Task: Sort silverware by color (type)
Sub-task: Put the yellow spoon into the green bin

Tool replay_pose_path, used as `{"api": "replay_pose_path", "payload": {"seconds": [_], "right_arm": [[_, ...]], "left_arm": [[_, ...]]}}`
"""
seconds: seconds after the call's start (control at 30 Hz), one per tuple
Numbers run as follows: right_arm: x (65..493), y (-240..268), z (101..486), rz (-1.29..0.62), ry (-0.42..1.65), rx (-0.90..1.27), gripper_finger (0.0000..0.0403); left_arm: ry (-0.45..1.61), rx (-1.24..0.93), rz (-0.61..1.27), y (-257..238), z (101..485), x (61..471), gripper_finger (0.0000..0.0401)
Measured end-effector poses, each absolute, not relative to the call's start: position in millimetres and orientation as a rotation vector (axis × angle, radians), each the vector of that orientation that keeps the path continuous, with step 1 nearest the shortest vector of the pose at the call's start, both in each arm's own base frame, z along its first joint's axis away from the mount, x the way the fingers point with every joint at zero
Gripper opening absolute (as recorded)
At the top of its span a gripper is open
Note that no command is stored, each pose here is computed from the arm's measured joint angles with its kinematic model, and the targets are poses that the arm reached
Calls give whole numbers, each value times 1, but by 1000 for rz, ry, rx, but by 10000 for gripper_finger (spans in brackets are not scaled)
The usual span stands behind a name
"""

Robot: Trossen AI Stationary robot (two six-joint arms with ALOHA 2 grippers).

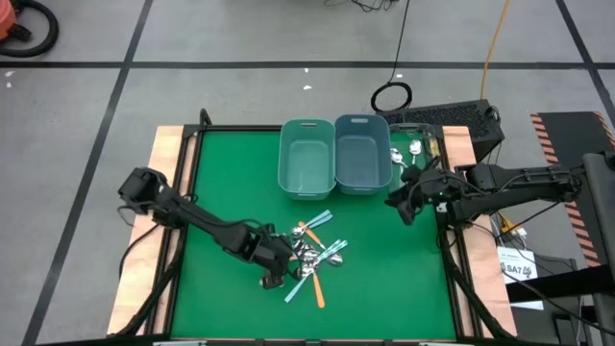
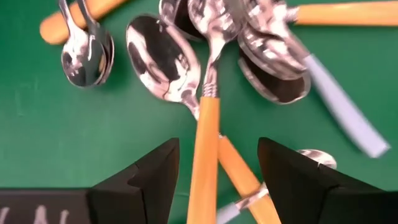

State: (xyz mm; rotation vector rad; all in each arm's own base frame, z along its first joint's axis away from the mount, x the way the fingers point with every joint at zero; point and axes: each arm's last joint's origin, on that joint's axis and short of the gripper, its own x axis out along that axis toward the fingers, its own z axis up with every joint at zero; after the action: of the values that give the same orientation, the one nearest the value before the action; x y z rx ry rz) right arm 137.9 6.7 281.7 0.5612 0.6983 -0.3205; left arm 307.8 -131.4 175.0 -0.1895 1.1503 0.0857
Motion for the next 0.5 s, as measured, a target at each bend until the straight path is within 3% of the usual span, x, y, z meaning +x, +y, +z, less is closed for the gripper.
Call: {"api": "replay_pose_path", "payload": {"seconds": [0.23,0.5], "right_arm": [[138,9,282,-223,733,516,125],[138,10,282,-181,745,484,125]], "left_arm": [[1197,-197,133,-127,153,315,225],[1081,-258,136,-123,154,330,225]]}}
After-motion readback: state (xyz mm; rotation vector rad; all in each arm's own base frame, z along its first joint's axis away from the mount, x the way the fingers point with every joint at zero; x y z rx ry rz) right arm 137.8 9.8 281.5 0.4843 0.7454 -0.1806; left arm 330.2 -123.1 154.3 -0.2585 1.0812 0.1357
